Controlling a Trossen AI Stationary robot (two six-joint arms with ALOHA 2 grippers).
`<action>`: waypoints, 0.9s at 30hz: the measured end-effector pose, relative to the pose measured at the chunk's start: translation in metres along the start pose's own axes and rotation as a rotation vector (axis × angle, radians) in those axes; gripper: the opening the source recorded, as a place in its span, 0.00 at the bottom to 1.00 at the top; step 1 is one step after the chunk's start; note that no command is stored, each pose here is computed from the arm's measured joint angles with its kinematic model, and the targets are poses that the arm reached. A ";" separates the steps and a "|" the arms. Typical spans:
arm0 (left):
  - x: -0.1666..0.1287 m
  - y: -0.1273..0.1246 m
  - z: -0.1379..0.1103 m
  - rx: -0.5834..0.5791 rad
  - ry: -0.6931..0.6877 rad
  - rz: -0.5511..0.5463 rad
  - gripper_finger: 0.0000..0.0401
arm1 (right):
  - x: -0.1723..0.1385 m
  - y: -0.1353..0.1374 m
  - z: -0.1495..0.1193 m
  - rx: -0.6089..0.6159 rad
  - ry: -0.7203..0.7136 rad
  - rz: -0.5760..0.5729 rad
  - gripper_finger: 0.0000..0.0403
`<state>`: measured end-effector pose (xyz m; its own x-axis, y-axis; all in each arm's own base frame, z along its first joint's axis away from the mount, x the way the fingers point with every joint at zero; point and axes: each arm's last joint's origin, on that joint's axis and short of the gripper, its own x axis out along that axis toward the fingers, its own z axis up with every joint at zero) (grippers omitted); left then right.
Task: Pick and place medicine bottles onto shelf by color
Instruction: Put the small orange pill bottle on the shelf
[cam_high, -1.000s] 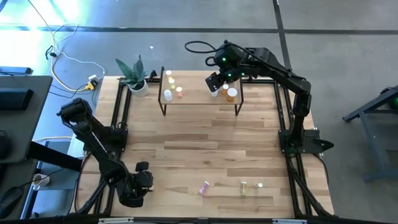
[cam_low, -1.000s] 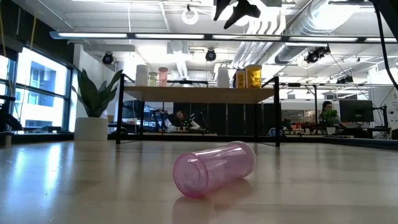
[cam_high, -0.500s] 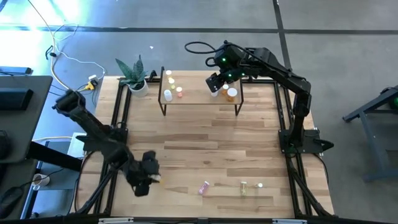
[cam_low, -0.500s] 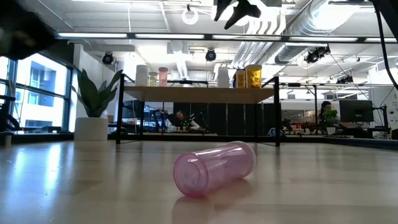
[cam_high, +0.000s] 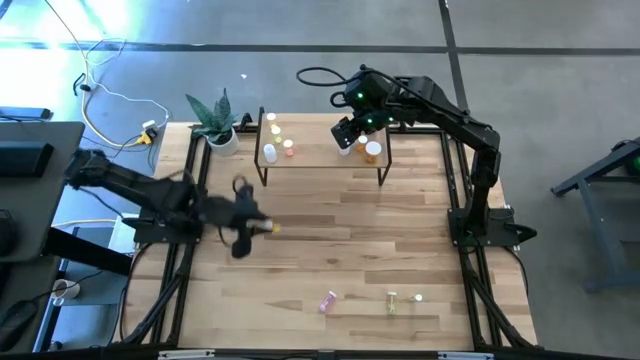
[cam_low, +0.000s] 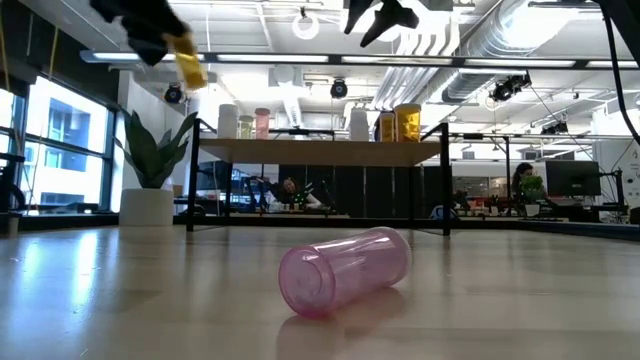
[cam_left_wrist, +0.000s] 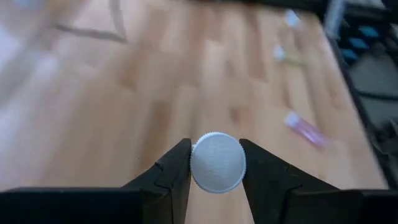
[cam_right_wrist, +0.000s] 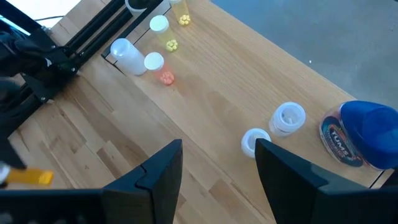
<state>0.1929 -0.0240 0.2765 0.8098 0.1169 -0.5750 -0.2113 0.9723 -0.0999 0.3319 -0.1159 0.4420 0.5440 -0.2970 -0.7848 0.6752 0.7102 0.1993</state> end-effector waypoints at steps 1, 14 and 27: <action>-0.004 0.007 0.006 0.003 -0.030 0.028 0.29 | 0.000 0.000 0.000 0.000 0.000 0.000 0.48; -0.045 0.096 0.064 0.075 -0.187 0.561 0.29 | 0.000 0.000 0.000 -0.041 0.000 0.000 0.48; -0.070 0.167 0.114 -0.046 -0.219 0.810 0.29 | 0.000 -0.004 0.002 -0.158 -0.003 -0.007 0.48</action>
<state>0.1630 0.1532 0.3927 0.4846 0.8168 -0.3132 -0.7917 0.5618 0.2400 0.3304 -0.1202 0.4421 0.5408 -0.3039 -0.7844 0.5922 0.7997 0.0984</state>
